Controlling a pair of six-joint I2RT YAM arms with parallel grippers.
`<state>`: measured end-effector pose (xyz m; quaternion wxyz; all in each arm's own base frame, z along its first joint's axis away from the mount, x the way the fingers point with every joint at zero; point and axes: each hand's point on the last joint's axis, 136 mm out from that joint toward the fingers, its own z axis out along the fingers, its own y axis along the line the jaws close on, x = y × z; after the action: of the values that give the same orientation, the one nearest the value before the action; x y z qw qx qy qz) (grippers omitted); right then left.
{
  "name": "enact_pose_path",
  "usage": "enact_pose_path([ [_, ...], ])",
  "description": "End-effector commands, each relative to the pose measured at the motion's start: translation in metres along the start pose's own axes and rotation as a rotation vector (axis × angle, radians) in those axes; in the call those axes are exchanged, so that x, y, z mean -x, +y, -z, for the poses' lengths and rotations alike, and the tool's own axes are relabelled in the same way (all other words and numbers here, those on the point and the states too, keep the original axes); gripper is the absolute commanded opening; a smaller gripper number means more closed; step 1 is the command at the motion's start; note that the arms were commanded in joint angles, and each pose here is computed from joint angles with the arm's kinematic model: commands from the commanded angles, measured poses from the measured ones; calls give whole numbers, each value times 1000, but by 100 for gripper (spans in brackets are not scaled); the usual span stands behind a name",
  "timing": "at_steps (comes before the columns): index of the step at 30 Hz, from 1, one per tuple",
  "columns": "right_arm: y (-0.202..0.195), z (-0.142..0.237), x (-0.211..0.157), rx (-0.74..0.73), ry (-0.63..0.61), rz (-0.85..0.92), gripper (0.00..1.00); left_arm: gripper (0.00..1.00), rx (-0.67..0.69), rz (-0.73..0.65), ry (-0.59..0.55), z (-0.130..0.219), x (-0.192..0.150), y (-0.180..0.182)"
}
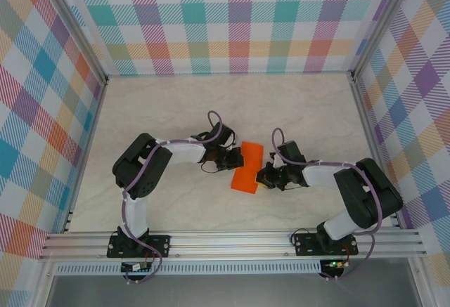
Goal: Fold a paper plane with a square sheet of paper (pick it up from the middle)
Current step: Fold the square sheet of paper in half at the center of the table.
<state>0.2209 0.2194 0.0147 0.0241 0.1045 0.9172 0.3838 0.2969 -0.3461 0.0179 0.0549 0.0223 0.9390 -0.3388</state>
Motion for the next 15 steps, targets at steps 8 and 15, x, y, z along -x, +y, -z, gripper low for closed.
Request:
enact_pose_path([
  [8,29,19,-9,100,3,81,0,0,209,71,140,-24,-45,67],
  [15,28,9,-17,108,30,75,0,0,215,74,143,-24,-47,70],
])
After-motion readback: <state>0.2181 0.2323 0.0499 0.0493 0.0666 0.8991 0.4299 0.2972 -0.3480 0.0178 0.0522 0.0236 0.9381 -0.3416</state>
